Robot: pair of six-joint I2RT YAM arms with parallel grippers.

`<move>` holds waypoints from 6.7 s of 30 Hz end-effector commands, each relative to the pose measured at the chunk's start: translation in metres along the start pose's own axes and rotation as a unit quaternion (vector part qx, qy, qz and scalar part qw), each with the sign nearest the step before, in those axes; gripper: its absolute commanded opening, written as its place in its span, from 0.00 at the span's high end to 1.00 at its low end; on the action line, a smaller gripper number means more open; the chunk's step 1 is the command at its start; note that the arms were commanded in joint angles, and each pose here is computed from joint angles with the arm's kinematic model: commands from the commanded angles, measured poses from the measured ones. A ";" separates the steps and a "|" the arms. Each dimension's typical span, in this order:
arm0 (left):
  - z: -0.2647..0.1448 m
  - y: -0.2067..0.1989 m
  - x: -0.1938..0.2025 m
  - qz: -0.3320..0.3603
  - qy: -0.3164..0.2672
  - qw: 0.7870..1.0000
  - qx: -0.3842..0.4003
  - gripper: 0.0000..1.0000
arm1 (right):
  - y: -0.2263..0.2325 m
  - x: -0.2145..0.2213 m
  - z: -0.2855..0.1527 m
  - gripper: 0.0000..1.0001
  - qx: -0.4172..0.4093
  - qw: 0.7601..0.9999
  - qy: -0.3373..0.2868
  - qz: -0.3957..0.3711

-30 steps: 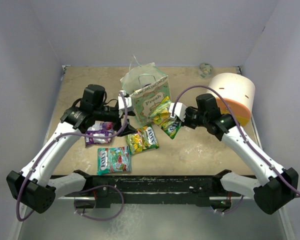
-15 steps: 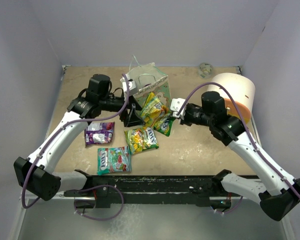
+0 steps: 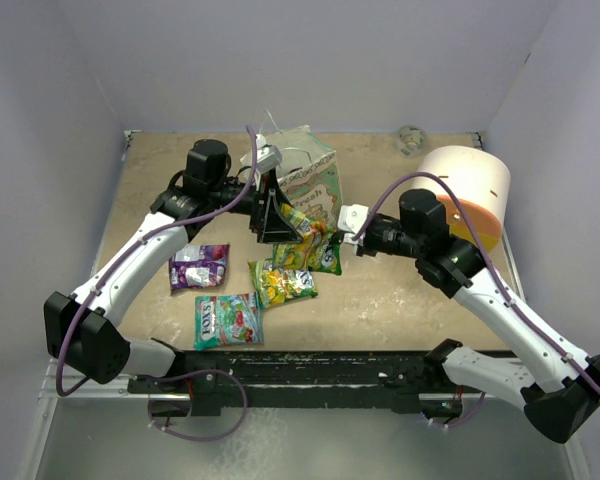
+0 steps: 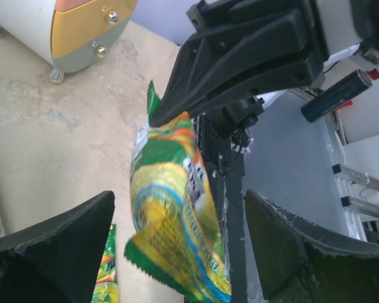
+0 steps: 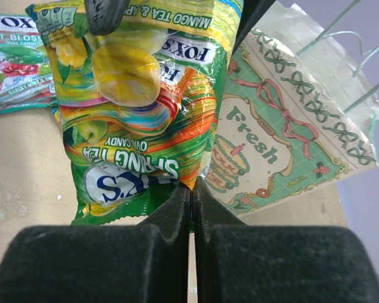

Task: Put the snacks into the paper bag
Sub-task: Pick up the snack from the center of the board, then place the snack in the paper bag.

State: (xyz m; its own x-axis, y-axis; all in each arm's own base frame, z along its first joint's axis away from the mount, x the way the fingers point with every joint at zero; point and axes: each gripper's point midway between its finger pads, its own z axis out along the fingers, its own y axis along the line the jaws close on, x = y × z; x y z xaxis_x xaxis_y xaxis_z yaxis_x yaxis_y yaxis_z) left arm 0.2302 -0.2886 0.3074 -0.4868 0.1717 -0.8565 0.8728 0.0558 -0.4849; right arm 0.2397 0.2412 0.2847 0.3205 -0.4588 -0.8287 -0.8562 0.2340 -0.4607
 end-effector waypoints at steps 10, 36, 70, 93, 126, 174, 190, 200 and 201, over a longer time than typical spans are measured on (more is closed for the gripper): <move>0.003 -0.005 -0.004 0.000 -0.017 1.000 0.016 0.49 | -0.005 -0.010 0.010 1.00 0.018 0.999 -0.041 -0.003; 0.002 -0.006 0.011 0.028 0.000 0.999 0.027 0.81 | -0.009 -0.008 0.008 1.00 0.037 0.999 -0.039 0.000; -0.134 -0.050 -0.027 0.300 0.007 0.924 -0.237 1.00 | -0.041 0.023 -0.029 0.17 0.082 0.995 -0.017 0.047; -0.185 -0.016 -0.140 0.375 -0.030 0.844 -0.382 1.00 | -0.048 0.031 -0.052 0.09 0.118 0.991 -0.011 0.058; -0.077 0.112 -0.150 0.464 0.108 0.842 -0.254 1.00 | -0.042 0.053 -0.046 0.06 0.114 0.991 -0.008 0.071; -0.040 0.148 -0.111 0.411 0.066 0.882 -0.220 1.00 | -0.039 0.057 -0.046 0.05 0.106 0.991 -0.013 0.075; -0.033 0.129 -0.083 0.350 0.052 0.917 -0.185 1.00 | -0.036 0.058 -0.044 0.05 0.096 0.992 -0.013 0.080; -0.026 0.131 -0.083 0.312 0.047 0.934 -0.167 1.00 | -0.035 0.061 -0.041 0.05 0.092 0.992 -0.010 0.084; -0.025 0.130 -0.081 0.302 0.047 0.938 -0.165 1.00 | -0.035 0.061 -0.041 0.05 0.091 0.992 -0.010 0.085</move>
State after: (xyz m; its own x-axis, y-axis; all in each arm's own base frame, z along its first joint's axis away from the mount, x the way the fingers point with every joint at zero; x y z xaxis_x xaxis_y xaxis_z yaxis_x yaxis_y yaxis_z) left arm 0.3869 -0.2587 0.2870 0.0614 0.4294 -0.9010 0.9531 0.2427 0.1806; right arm 0.2709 0.1655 0.2571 0.1572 -0.4063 -0.9001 -0.8082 0.4709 -0.3536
